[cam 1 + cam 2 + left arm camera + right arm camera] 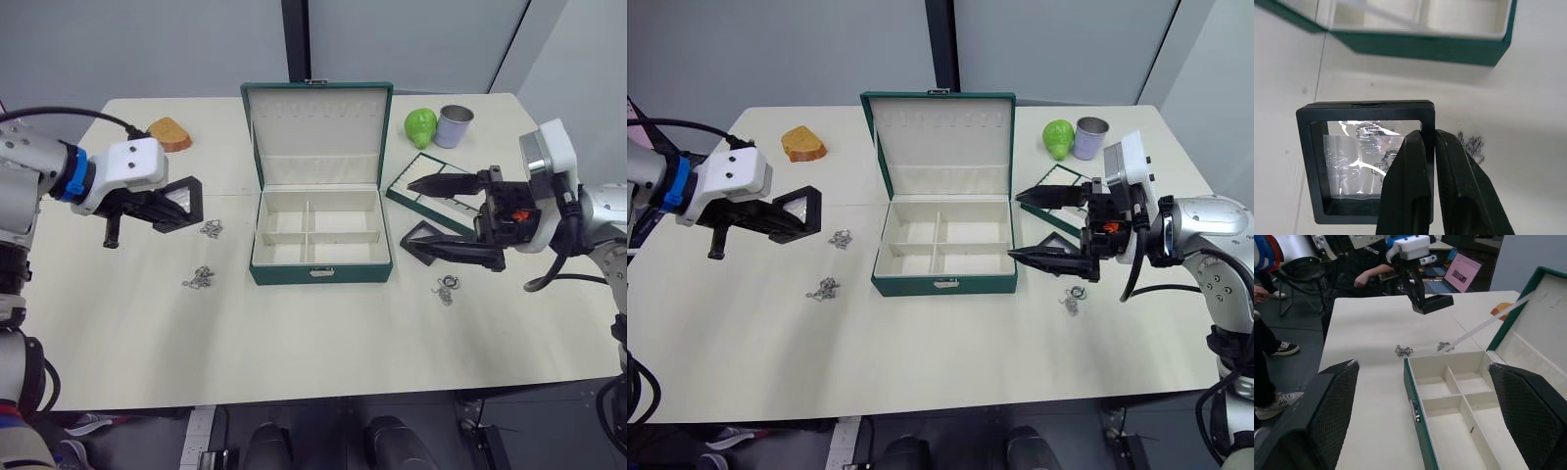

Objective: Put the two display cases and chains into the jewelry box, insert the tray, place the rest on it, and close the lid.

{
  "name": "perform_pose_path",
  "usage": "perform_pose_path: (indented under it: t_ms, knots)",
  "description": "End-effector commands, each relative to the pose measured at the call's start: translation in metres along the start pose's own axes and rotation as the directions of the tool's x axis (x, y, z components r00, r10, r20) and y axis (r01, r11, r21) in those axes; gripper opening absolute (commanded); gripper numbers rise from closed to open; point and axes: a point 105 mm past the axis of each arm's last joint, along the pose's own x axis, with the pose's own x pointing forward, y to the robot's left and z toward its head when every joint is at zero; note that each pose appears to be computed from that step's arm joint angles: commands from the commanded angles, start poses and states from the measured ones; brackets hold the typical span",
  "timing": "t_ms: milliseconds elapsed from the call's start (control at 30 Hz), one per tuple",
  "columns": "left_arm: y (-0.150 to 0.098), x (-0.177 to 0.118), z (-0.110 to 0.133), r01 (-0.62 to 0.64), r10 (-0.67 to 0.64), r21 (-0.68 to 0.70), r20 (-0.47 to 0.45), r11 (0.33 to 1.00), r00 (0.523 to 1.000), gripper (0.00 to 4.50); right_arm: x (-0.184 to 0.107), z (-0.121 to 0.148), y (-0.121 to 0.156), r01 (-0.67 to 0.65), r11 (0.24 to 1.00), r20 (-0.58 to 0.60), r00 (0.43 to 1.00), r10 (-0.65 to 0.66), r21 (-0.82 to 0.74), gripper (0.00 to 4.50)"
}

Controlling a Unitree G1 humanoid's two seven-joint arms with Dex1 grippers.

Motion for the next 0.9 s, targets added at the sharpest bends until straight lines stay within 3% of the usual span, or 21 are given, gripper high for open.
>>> perform_pose_path:
  t_ms: [33,200,367,667,900]
  knots:
    - [0.002,-0.013,0.028,-0.020,0.019,0.046,0.022,0.999,1.000,0.03,-0.011,0.010,-0.004,0.050,0.996,0.017,0.999,-0.049,-0.068,4.50]
    - [0.011,-0.008,0.076,-0.004,-0.005,0.061,0.153,0.998,0.988,0.03,-0.017,0.006,-0.003,0.102,0.992,0.015,0.995,-0.101,-0.074,4.50]
    - [0.009,0.017,0.101,0.076,-0.086,0.050,0.247,0.996,0.965,0.03,-0.025,0.001,-0.002,0.146,0.986,-0.018,0.989,-0.147,-0.077,4.50]
    - [0.003,0.084,0.133,0.154,-0.187,0.142,0.269,0.978,0.945,0.03,-0.033,-0.009,-0.002,0.199,0.977,-0.056,0.977,-0.203,-0.070,4.50]
    - [0.009,0.138,0.126,0.118,-0.148,0.193,0.153,0.974,0.977,0.03,-0.033,-0.021,-0.001,0.238,0.969,-0.076,0.967,-0.242,-0.058,4.50]
